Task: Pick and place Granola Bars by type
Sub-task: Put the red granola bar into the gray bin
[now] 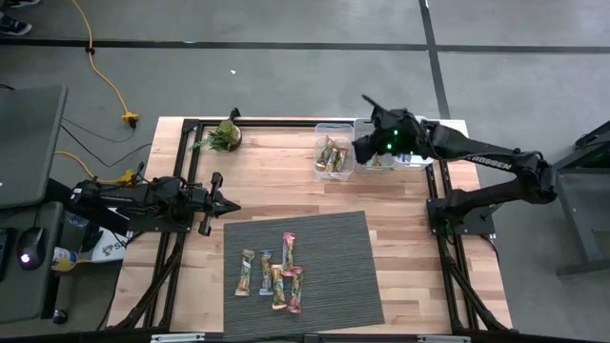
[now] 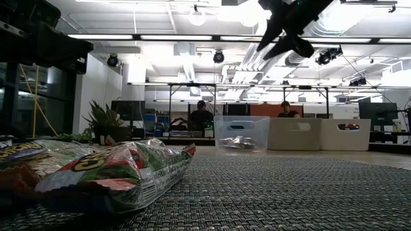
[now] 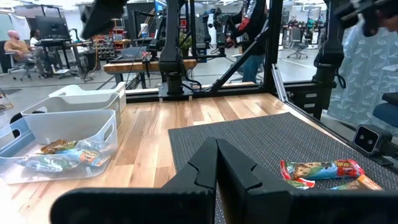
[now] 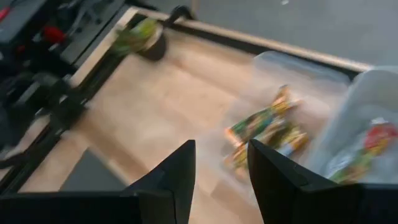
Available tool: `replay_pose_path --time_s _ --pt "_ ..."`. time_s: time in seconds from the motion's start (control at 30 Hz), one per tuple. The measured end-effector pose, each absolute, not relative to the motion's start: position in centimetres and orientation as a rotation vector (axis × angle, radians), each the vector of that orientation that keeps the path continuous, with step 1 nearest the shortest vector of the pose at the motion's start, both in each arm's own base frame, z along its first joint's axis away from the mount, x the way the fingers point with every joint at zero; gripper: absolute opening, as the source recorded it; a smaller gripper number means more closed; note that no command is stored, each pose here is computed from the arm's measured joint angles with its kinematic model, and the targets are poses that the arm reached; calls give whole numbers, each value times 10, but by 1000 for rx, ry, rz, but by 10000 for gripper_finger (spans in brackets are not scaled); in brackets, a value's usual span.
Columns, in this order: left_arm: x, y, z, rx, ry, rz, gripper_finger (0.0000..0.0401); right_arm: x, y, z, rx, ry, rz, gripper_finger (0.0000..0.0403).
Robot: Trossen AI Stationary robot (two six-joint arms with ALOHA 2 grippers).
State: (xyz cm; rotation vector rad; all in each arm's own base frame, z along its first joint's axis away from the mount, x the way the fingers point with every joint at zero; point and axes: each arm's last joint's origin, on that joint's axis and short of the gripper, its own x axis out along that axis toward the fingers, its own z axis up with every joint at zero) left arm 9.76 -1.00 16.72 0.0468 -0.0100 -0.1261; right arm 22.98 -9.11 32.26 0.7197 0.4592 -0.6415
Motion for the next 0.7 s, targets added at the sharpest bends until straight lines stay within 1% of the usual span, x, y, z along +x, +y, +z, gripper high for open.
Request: replay_pose_path --time_s 0.17,0.3,0.43,0.7 --pt "98 -10 167 47 -10 -126 1 239 -64 323 704 492 -541 129" --pt "98 -10 167 47 -10 -126 1 244 -44 324 776 485 -486 129" --pt "98 -10 167 47 -10 -126 1 250 -16 328 821 461 -382 129" --pt "98 -10 167 47 -10 -126 1 257 46 340 822 304 -274 129"
